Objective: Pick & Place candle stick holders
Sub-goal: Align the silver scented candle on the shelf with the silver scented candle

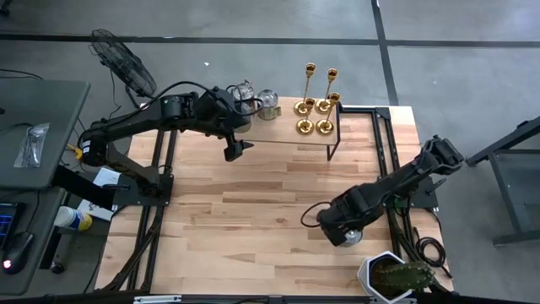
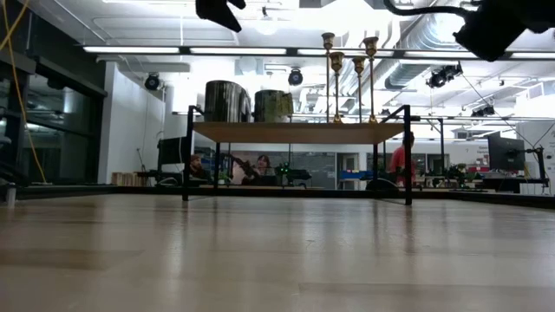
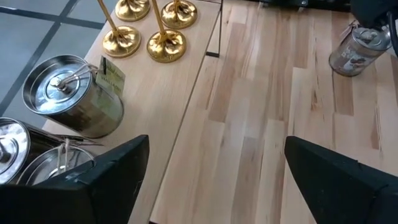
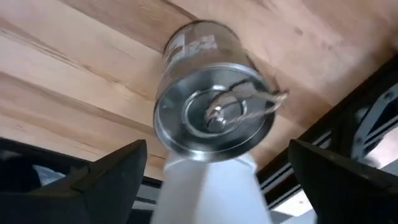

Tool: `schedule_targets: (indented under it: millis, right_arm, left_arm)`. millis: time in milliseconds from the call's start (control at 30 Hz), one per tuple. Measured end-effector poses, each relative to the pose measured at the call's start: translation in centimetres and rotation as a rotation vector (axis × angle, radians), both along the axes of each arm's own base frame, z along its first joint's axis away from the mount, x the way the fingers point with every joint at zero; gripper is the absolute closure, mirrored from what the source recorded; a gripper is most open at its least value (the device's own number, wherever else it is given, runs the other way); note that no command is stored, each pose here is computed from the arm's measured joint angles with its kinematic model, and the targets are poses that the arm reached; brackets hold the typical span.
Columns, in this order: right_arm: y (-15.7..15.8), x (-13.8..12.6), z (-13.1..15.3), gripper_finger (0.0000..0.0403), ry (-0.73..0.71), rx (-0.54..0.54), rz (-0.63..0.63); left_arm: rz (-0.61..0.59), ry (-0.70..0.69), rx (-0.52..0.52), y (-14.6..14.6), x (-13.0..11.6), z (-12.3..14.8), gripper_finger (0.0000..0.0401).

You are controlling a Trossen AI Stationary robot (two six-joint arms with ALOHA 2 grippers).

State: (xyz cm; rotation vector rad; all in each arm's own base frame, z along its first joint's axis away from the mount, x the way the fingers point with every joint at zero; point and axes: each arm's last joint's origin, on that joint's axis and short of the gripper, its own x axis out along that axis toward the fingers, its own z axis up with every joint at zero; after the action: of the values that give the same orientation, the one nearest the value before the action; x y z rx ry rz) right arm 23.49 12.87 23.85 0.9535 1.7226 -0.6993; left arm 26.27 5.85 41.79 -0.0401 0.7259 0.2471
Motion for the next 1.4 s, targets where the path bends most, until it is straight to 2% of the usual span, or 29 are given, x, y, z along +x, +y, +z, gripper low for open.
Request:
schedule_targets:
  millis: [367, 733, 1067, 1400]
  right_arm:
    - [1.9, -0.7, -0.1, 0.0021, -0.007, -0.144, -0.284]
    - [2.5, -1.1, -0.1, 0.0021, 0.0, -0.212, -0.472]
    - [2.3, -1.4, -1.0, 0.0021, 0.032, -0.248, -0.573]
    - [2.2, -1.4, -2.2, 0.0021, 0.016, -0.246, -0.601]
  left_arm:
    - [-0.011, 0.032, 0.003, 0.0, -0.2, -0.2, 0.0036]
    - [-0.02, 0.066, 0.006, -0.1, -0.4, -0.4, 0.0036]
    - [-0.019, 0.086, 0.002, -0.1, -0.5, -0.6, 0.0036]
    - [-0.019, 0.1, 0.0, -0.1, -0.6, -0.7, 0.0036]
